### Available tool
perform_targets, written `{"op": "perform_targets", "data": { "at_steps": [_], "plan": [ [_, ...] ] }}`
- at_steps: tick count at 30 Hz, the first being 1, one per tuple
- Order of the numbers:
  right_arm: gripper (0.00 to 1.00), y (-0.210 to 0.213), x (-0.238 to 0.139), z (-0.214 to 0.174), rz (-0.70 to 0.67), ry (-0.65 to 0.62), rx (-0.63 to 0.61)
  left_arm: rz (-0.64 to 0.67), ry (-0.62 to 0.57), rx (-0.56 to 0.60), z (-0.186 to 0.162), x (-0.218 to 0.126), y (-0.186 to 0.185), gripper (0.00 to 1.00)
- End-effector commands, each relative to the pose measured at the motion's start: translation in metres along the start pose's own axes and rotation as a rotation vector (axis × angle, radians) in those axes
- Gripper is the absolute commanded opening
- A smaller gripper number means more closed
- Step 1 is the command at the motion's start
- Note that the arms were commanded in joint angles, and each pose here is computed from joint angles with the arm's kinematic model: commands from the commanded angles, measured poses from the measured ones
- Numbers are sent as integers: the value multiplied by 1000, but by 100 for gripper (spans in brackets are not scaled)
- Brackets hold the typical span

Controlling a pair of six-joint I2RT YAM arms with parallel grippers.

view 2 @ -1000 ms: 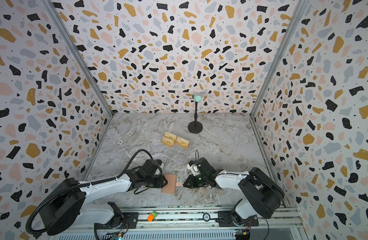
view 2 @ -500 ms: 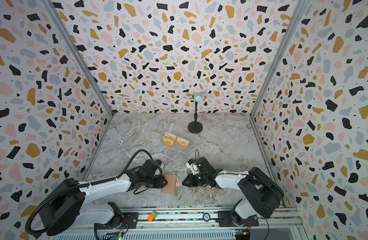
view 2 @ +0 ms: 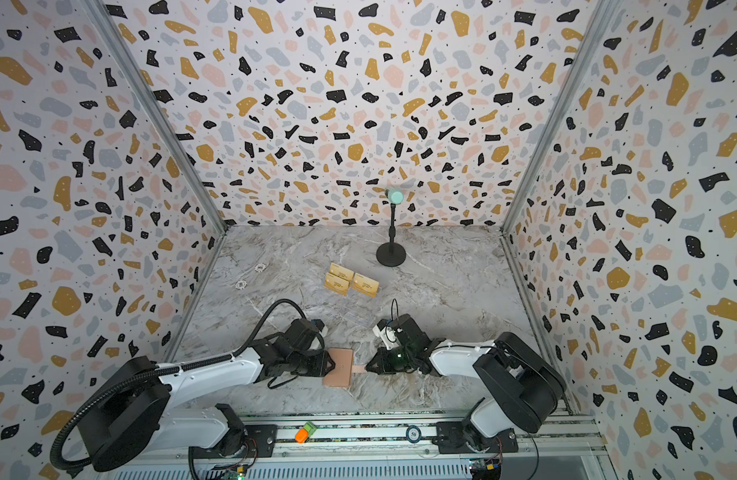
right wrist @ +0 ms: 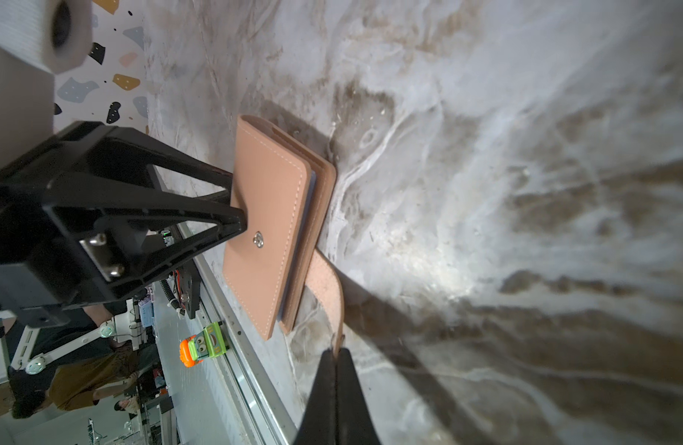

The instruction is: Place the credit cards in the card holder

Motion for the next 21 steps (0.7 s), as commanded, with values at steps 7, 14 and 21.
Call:
{"op": "perform_targets", "data": {
  "at_steps": [7,14,21],
  "plan": [
    [0,24,-1,11,61,-9,-48,53,65,-10,-17,4,8,37],
    [0,41,13,18,72,29,-104,71,50,-12,-15,5,6,37],
    [0,47,26,21,37,80,-144,73,41,-20,-16,7,5,36]
  ]
}}
Point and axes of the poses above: each gripper's point midway between its finger pads, its own x axis out along the fingers, its own y axis along the line the jaws close on, z = x × y, the point moved 3 cm from there along -x, back along the fingers, and after that the axes turned 8 degrees about x, right-handed, at the moved point
